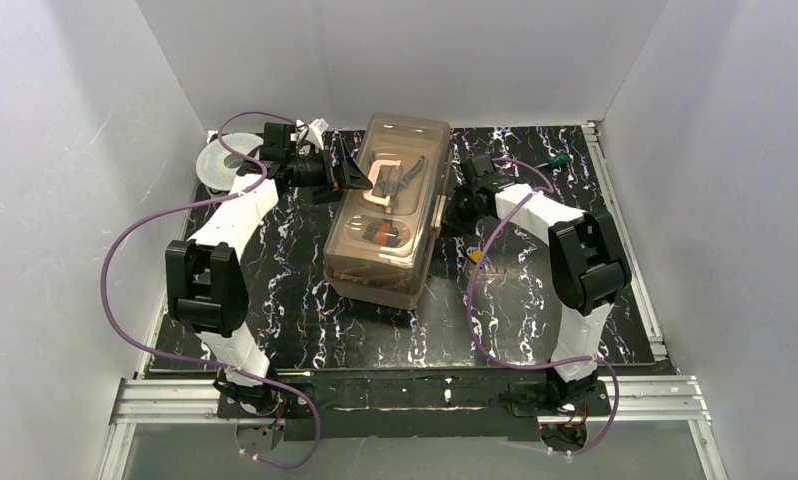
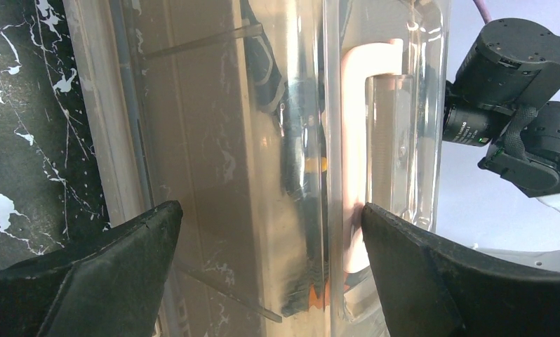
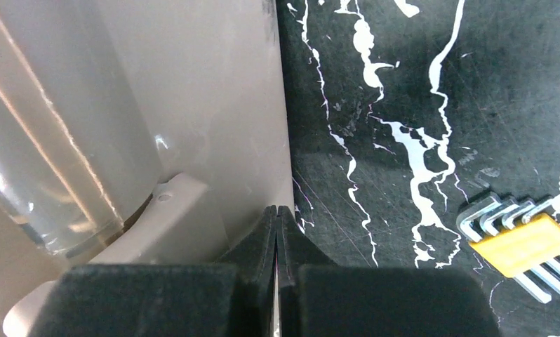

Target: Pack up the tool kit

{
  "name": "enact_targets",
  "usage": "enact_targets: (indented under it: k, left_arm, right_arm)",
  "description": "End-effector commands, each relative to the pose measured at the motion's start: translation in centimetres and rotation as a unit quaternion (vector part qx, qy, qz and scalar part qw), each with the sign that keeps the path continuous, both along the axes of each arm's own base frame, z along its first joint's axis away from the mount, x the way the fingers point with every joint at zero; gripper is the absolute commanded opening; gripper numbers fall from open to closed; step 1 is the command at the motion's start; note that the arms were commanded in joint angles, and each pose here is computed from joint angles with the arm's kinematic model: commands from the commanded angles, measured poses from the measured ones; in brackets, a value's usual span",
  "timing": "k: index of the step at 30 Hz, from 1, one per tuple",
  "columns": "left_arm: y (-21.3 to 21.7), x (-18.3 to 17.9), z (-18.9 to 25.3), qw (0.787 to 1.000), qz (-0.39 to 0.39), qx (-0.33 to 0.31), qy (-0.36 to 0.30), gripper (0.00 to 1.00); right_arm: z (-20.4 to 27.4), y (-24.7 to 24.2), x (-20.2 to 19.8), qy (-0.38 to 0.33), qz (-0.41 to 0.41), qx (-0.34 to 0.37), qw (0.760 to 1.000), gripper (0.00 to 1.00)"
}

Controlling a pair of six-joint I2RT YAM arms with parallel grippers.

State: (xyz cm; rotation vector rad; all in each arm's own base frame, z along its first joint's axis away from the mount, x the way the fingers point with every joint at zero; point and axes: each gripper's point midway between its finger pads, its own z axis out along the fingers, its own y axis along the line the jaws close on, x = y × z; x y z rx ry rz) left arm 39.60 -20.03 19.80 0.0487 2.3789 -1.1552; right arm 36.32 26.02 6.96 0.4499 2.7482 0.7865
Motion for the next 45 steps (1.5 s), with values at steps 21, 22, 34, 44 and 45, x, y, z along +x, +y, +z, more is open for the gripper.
enact_targets:
  k: [21, 22, 34, 44, 45]
  left_arm:
    - [5.8, -2.8, 9.9, 0.967, 0.119, 0.139, -0.176, 0.98]
    - [6.6, -3.0, 10.5, 0.961, 0.134, 0.150, -0.188, 0.98]
    - [16.8, -6.2, 6.3, 0.880, 0.378, 0.231, -0.170, 0.98]
    - [20.3, -6.6, -1.3, 0.830, 0.437, 0.260, -0.230, 0.98]
    - [21.0, -6.7, -2.1, 0.819, 0.437, 0.277, -0.247, 0.98]
  right_arm:
    - [13.3, -10.3, 0.2, -0.248, -0.034, 0.028, 0.968, 0.29]
    - [13.5, -11.0, -0.1, -0.258, -0.037, 0.022, 0.965, 0.39]
    - [17.6, -19.5, -1.7, -0.465, -0.132, -0.142, 0.864, 0.78]
    - [16.3, -21.1, -3.4, -0.558, -0.182, -0.135, 0.798, 0.83]
    - [16.1, -21.5, -3.4, -0.564, -0.174, -0.157, 0.792, 0.83]
